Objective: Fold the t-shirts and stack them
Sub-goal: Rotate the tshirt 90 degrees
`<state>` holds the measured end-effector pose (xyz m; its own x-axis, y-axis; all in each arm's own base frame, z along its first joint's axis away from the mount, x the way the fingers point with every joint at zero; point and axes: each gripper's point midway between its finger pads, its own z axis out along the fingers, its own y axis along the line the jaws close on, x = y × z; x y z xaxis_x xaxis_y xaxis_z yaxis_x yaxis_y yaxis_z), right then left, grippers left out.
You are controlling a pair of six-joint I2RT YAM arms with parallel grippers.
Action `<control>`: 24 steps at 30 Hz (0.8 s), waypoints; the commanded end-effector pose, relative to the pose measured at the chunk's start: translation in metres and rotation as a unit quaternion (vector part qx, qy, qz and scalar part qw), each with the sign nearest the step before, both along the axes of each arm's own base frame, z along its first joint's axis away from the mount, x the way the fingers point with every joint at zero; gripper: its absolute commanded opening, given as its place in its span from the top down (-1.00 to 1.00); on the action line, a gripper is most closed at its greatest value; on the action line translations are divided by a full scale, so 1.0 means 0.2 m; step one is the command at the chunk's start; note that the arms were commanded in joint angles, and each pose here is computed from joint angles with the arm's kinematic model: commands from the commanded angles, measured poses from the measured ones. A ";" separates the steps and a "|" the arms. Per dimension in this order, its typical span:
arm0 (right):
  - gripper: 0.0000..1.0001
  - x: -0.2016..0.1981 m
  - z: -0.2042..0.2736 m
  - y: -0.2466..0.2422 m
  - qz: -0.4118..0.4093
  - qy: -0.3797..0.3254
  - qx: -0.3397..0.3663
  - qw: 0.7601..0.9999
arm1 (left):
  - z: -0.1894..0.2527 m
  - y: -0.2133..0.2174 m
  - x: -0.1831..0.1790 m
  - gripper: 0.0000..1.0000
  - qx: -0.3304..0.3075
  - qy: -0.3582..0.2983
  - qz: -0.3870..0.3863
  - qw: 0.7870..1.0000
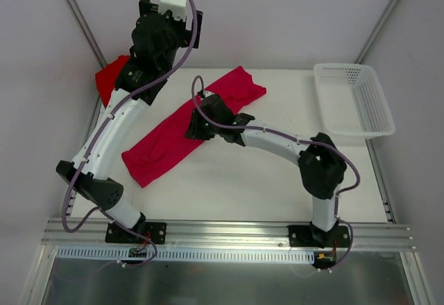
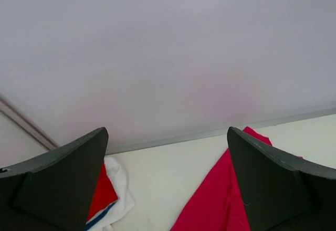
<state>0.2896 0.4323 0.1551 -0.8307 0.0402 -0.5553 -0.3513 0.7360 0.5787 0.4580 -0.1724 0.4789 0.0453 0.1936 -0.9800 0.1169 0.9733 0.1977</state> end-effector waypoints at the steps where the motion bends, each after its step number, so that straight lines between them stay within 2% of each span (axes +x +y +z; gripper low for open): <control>1: 0.53 -0.10 0.01 0.30 0.056 0.020 0.034 0.998 | -0.23 0.08 0.02 -0.98 0.033 0.051 0.043 0.997; 2: 0.81 -0.13 -0.01 0.35 0.063 0.029 0.037 0.997 | -0.24 0.08 0.00 -0.98 0.031 0.054 0.041 0.997; 4: 0.99 -0.16 -0.07 0.45 0.074 0.034 0.035 0.996 | -0.25 0.10 -0.06 -0.98 0.027 0.057 0.038 0.997; 9: 0.99 -0.21 -0.20 0.54 0.077 0.063 0.050 0.994 | -0.30 0.14 -0.13 -0.98 0.031 0.068 0.039 0.996; 14: 0.99 -0.28 -0.40 0.53 0.078 0.093 0.026 0.992 | -0.36 0.18 -0.17 -0.98 0.029 0.079 0.048 0.995; 24: 0.99 -0.23 -0.64 0.58 0.082 0.084 0.031 0.993 | -0.48 0.19 -0.24 -0.98 0.009 0.102 0.041 0.994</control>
<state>0.2336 0.5311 0.0238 -0.9201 -0.0924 -0.3805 -0.3367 0.6830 0.6482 0.4176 -0.1397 0.3713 -0.2029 0.2580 -0.9446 0.0999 0.9651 0.2421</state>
